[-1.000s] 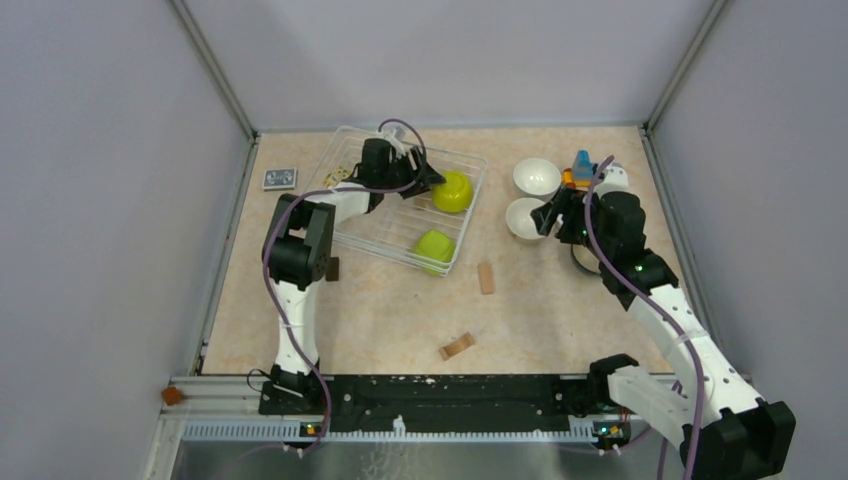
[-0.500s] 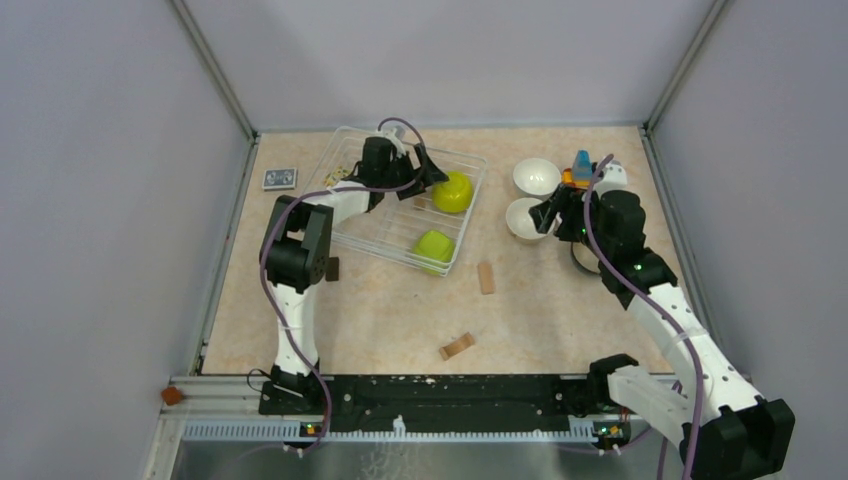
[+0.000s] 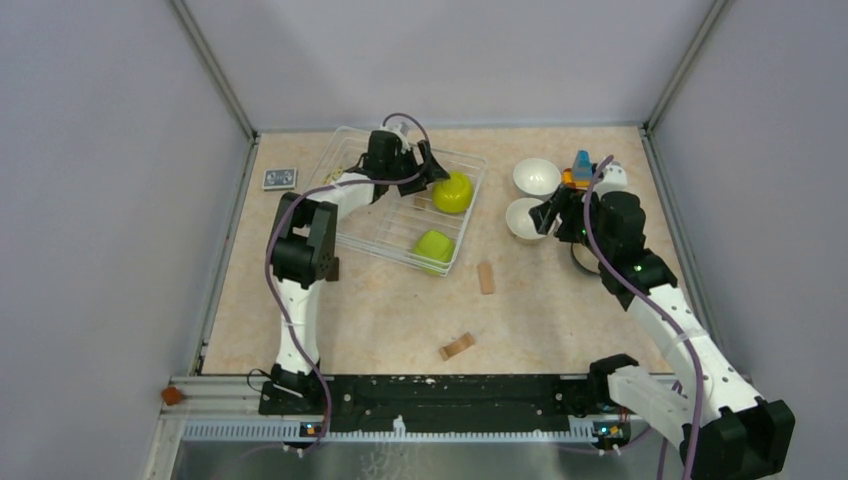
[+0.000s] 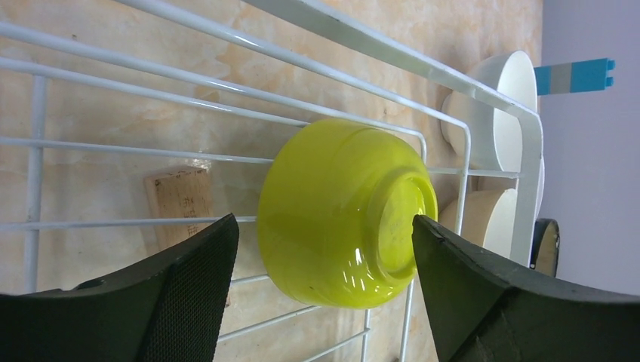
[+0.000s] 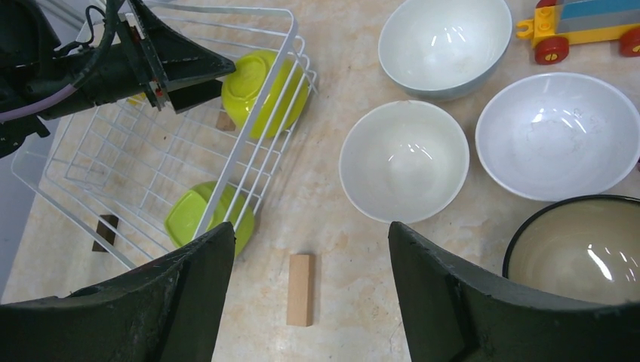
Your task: Unload the bowls from the dish rack
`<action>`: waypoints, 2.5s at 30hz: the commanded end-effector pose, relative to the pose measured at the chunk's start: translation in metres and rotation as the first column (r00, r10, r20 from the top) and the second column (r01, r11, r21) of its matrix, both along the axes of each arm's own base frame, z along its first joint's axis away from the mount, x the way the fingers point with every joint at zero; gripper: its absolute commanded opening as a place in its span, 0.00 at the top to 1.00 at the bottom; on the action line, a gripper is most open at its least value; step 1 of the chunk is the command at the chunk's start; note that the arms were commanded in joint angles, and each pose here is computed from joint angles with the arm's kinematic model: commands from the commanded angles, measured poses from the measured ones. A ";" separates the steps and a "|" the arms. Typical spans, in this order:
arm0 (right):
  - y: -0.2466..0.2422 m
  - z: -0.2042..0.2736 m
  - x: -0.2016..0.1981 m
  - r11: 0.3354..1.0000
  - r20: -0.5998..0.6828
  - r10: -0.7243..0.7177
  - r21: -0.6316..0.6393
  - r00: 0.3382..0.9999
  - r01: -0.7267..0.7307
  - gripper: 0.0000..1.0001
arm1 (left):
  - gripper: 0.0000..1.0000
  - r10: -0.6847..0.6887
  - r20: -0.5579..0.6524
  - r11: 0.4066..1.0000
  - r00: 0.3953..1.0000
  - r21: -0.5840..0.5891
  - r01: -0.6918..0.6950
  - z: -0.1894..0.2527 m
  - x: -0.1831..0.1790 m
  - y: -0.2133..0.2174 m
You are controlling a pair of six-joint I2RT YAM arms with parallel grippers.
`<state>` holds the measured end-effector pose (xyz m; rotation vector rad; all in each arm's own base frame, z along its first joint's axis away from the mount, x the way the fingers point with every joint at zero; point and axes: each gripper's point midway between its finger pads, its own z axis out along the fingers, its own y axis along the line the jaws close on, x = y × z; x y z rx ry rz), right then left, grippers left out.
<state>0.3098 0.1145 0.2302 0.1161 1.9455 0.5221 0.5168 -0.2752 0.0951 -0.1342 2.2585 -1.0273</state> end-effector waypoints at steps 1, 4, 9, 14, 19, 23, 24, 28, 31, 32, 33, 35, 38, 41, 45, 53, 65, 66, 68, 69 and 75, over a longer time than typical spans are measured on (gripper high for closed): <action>0.001 0.012 -0.002 1.000 0.045 0.001 0.008 0.999 -0.001 0.27 | 0.11 -0.013 -0.003 1.000 1.000 0.028 0.013 -0.007 0.001 -0.008; 0.000 0.012 -0.003 1.000 0.048 0.000 0.008 0.999 0.000 0.27 | 0.11 -0.030 -0.012 0.999 0.999 0.024 0.030 -0.012 -0.002 -0.016; -0.002 0.014 -0.005 1.000 0.052 -0.009 0.004 0.999 0.008 0.27 | 0.16 -0.061 -0.012 0.998 0.998 -0.006 0.060 -0.013 -0.002 -0.021; -0.004 0.015 -0.006 1.000 0.057 -0.015 -0.001 0.998 0.015 0.27 | 0.24 -0.108 0.011 0.988 0.994 -0.110 0.108 0.003 -0.007 -0.027; -0.003 0.014 -0.006 1.000 0.053 -0.012 -0.003 0.998 0.013 0.27 | 0.32 -0.131 0.062 0.971 0.989 -0.195 0.141 0.028 -0.015 -0.030; -0.006 0.014 -0.007 1.000 0.053 -0.023 -0.009 0.998 0.024 0.27 | 0.38 -0.139 0.104 0.962 0.985 -0.221 0.159 0.047 -0.019 -0.029; -0.007 0.013 -0.007 1.000 0.054 -0.025 -0.010 0.998 0.025 0.27 | 0.40 -0.139 0.112 0.962 0.984 -0.223 0.161 0.050 -0.020 -0.029; -0.007 0.014 -0.008 1.000 0.059 -0.026 -0.010 0.998 0.026 0.27 | 0.53 -0.147 0.138 0.958 0.979 -0.229 0.176 0.062 -0.023 -0.029; -0.008 0.016 -0.008 0.999 0.065 -0.027 -0.016 0.997 0.028 0.27 | 0.57 -0.144 0.164 0.958 0.976 -0.225 0.179 0.075 -0.027 -0.027; -0.008 0.016 -0.008 0.999 0.066 -0.026 -0.017 0.997 0.027 0.27 | 0.58 -0.141 0.177 0.959 0.974 -0.221 0.179 0.081 -0.028 -0.026; -0.008 0.016 -0.008 1.000 0.067 -0.025 -0.017 0.997 0.026 0.27 | 0.58 -0.137 0.193 0.960 0.972 -0.215 0.178 0.087 -0.029 -0.024; -0.008 0.016 -0.008 1.000 0.069 -0.022 -0.019 0.997 0.023 0.27 | 0.59 -0.127 0.221 0.966 0.967 -0.192 0.171 0.100 -0.032 -0.021; -0.006 0.016 -0.007 1.000 0.071 -0.014 -0.018 0.997 0.015 0.27 | 0.60 -0.112 0.262 0.979 0.959 -0.138 0.153 0.115 -0.035 -0.013; -0.005 0.016 -0.007 1.000 0.072 -0.009 -0.016 0.997 0.010 0.27 | 0.60 -0.089 0.278 0.995 0.957 -0.024 0.099 0.118 -0.035 0.000; -0.005 0.018 -0.007 1.000 0.076 -0.008 -0.015 0.997 0.009 0.27 | 0.63 -0.013 0.282 0.980 0.959 0.195 -0.044 0.110 -0.036 0.030; 0.001 0.019 -0.005 1.000 0.079 0.015 0.002 0.997 -0.015 0.27 | 0.58 -0.029 0.502 0.614 0.864 0.691 -0.381 0.137 -0.067 0.048; 0.001 0.019 -0.006 1.000 0.076 0.013 0.009 0.997 -0.013 0.28 | 0.47 -0.070 0.375 0.241 0.924 0.905 -0.349 0.060 -0.075 0.038; 0.001 0.018 -0.006 1.000 0.074 0.012 0.008 0.997 -0.012 0.28 | 0.41 -0.072 0.361 0.237 0.930 0.912 -0.336 0.056 -0.076 0.035; 0.001 0.019 -0.007 1.000 0.076 0.012 0.008 0.997 -0.013 0.28 | 0.29 -0.074 0.322 0.273 0.944 0.917 -0.291 0.048 -0.079 0.028; 0.000 0.019 -0.007 1.000 0.075 0.011 0.007 0.997 -0.012 0.28 | 0.23 -0.084 0.302 0.312 0.950 0.913 -0.263 0.045 -0.081 0.022; -0.001 0.018 -0.009 1.000 0.076 0.007 0.007 0.997 -0.007 0.28 | 0.06 -0.144 0.222 0.549 0.964 0.829 -0.108 0.034 -0.090 -0.011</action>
